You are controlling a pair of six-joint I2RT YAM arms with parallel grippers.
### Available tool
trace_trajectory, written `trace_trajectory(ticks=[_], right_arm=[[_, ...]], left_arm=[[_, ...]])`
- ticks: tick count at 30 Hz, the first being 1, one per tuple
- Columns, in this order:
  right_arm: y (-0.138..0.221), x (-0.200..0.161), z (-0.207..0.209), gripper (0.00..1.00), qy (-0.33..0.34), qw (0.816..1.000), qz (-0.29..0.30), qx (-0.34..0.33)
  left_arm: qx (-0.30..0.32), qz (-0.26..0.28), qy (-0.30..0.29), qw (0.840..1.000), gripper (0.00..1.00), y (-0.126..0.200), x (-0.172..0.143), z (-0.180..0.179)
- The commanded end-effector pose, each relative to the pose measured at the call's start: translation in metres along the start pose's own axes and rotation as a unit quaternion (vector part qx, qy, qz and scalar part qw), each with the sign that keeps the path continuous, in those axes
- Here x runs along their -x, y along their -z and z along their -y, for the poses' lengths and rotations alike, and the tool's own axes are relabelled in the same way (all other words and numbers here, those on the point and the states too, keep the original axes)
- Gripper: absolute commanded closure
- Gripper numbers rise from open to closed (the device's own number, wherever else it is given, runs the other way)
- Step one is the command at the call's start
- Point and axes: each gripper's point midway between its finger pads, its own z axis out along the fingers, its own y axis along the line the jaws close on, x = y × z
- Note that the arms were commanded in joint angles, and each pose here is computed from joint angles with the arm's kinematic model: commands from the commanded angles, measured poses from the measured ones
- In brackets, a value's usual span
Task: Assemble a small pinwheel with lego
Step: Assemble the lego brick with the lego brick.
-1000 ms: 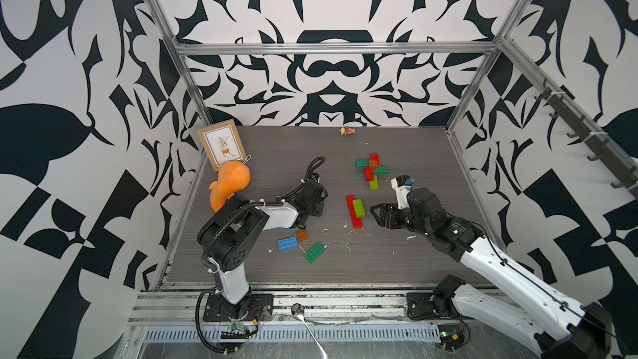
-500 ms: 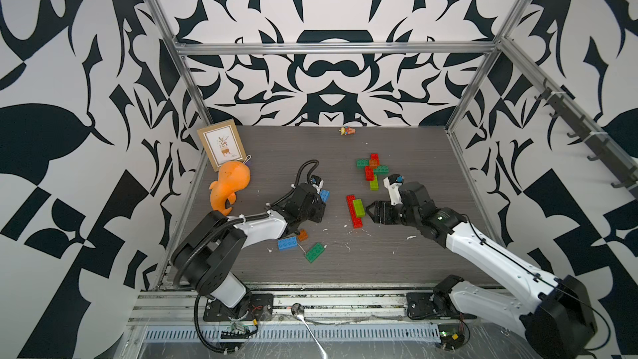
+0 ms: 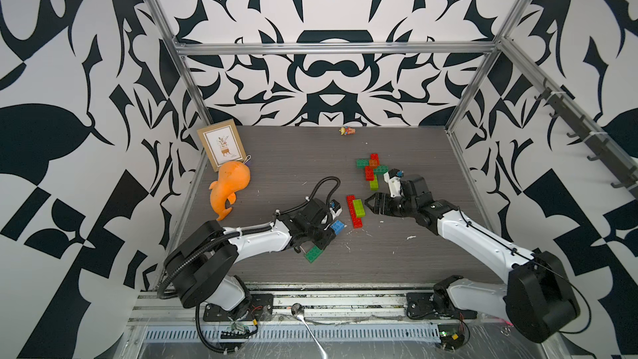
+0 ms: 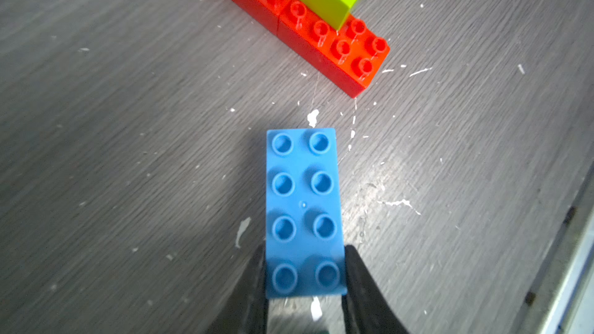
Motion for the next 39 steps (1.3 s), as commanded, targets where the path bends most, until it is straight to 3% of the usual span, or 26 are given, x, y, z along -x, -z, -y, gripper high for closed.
trace_trajectory(ticks=[1, 11, 19, 32, 39], right_arm=[[0.005, 0.009, -0.006, 0.23, 0.007, 1.0, 0.021, 0.019], [0.006, 0.007, 0.009, 0.23, -0.012, 1.0, 0.021, 0.015], [-0.003, 0.003, 0.019, 0.24, -0.002, 1.0, -0.005, -0.005], [-0.026, -0.001, 0.003, 0.25, 0.015, 0.998, -0.048, 0.036], [-0.032, -0.005, 0.003, 0.27, 0.021, 0.998, -0.057, 0.035]], left_arm=[[-0.011, -0.021, -0.027, 0.999, 0.69, -0.013, 0.003, 0.01], [-0.022, -0.04, -0.079, 0.996, 0.7, -0.045, 0.017, 0.03], [0.011, 0.021, -0.084, 0.996, 0.7, -0.017, 0.04, 0.019], [-0.005, 0.021, -0.087, 0.996, 0.71, -0.028, 0.068, 0.003], [-0.009, -0.003, -0.092, 0.996, 0.71, -0.035, 0.064, 0.002]])
